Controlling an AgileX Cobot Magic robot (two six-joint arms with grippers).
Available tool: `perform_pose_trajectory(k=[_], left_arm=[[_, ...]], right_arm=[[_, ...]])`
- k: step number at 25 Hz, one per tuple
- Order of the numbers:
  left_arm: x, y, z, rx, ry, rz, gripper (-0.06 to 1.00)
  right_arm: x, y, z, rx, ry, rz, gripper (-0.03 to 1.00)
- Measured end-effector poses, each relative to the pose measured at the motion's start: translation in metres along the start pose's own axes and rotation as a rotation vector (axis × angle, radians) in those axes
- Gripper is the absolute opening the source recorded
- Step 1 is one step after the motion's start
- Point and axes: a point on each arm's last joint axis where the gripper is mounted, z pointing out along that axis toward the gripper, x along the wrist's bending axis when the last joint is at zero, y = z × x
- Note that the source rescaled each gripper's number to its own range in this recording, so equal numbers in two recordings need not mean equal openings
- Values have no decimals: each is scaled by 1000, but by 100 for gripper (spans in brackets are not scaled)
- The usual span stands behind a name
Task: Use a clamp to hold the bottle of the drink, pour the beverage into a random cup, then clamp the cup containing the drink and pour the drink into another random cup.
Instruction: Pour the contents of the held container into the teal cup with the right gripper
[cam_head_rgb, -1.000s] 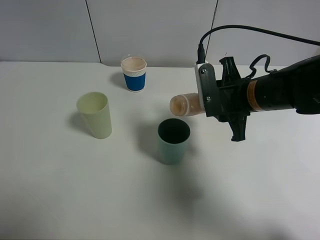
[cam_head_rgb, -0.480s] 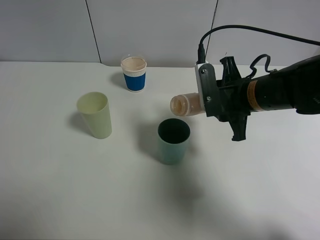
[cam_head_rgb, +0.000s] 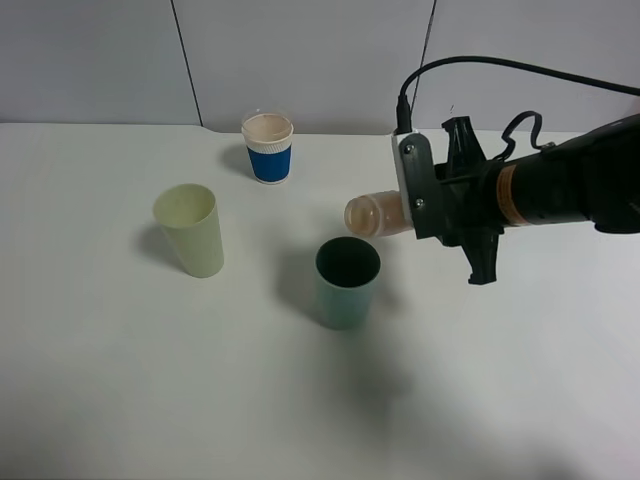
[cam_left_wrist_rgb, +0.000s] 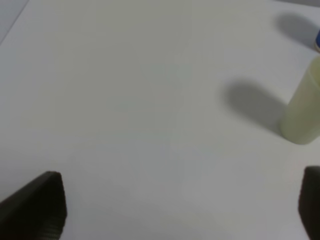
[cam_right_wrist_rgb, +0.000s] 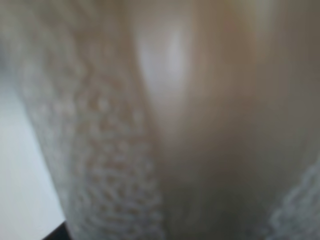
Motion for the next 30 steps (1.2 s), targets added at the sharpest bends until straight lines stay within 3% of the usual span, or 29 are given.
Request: perform_pose_trajectory(k=[4, 30], left_arm=[[0, 0, 0, 0, 0, 0, 80], [0, 0, 0, 0, -1, 0, 80]], right_arm=[[11, -2, 0, 4, 33, -13, 0], [11, 3, 0, 112, 5, -99, 0]])
